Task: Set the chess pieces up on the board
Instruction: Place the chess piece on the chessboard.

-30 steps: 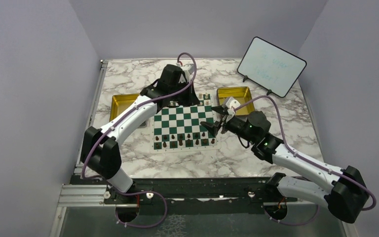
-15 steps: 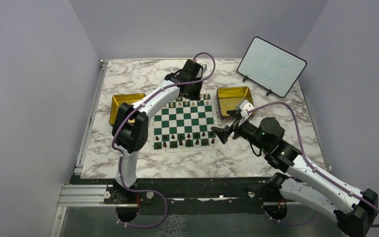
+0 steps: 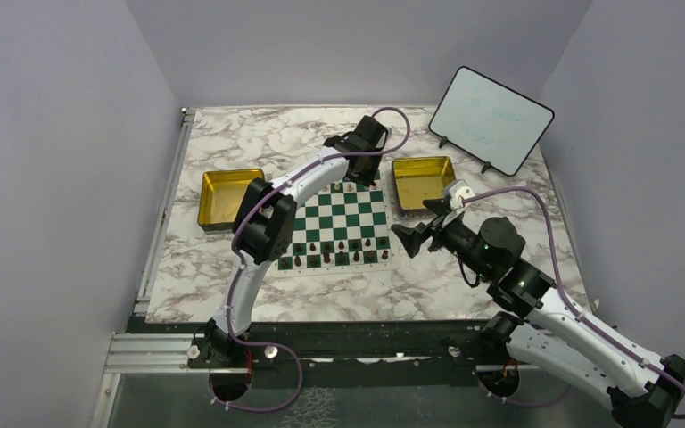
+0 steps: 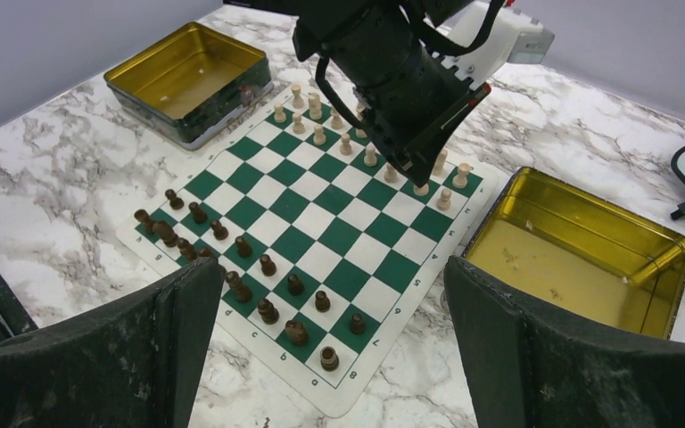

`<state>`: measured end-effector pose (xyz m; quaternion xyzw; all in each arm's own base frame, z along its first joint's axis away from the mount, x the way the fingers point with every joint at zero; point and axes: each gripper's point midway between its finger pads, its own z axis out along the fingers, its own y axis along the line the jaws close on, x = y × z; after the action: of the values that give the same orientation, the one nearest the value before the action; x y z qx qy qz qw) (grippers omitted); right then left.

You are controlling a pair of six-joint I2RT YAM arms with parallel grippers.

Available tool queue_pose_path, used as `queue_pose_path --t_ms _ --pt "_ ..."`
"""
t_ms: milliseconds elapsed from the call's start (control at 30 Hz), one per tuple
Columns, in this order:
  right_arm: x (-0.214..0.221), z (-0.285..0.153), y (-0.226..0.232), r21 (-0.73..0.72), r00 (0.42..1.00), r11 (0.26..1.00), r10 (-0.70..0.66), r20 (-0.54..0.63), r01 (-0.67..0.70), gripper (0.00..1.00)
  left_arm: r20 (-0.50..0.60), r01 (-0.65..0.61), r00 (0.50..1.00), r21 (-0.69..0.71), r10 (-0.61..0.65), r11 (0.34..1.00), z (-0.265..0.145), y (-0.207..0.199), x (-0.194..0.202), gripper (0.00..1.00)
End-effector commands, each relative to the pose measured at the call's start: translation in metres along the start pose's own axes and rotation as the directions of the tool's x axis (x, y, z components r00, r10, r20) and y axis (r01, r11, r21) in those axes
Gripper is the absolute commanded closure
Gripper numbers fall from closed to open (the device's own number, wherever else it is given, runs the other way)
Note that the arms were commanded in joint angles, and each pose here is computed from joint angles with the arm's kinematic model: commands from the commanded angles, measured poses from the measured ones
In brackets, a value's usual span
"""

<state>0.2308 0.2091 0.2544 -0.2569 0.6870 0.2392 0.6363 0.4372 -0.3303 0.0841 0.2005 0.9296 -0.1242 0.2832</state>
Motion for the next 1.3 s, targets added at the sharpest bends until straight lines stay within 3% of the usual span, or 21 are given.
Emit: queue_pose_path --t_ms 0,1200,1267 --pt "-0.007 -0.004 -0.007 0.049 0.999 0.998 0.042 0.026 -0.043 0.0 -0.009 -0.016 1.0 -0.066 0.015 0.998 0.006 0.01 0.0 1.0" --pt "-0.01 -0.002 -0.013 0.077 1.0 0.997 0.004 0.017 -0.005 0.0 -0.062 -0.06 0.997 -0.104 0.054 0.993 0.036 0.018 0.006 1.0" --pt "-0.01 -0.003 -0.013 0.076 1.0 0.997 0.005 0.02 -0.006 0.0 -0.063 -0.063 0.996 -0.104 0.056 0.993 0.038 0.018 0.007 0.97"
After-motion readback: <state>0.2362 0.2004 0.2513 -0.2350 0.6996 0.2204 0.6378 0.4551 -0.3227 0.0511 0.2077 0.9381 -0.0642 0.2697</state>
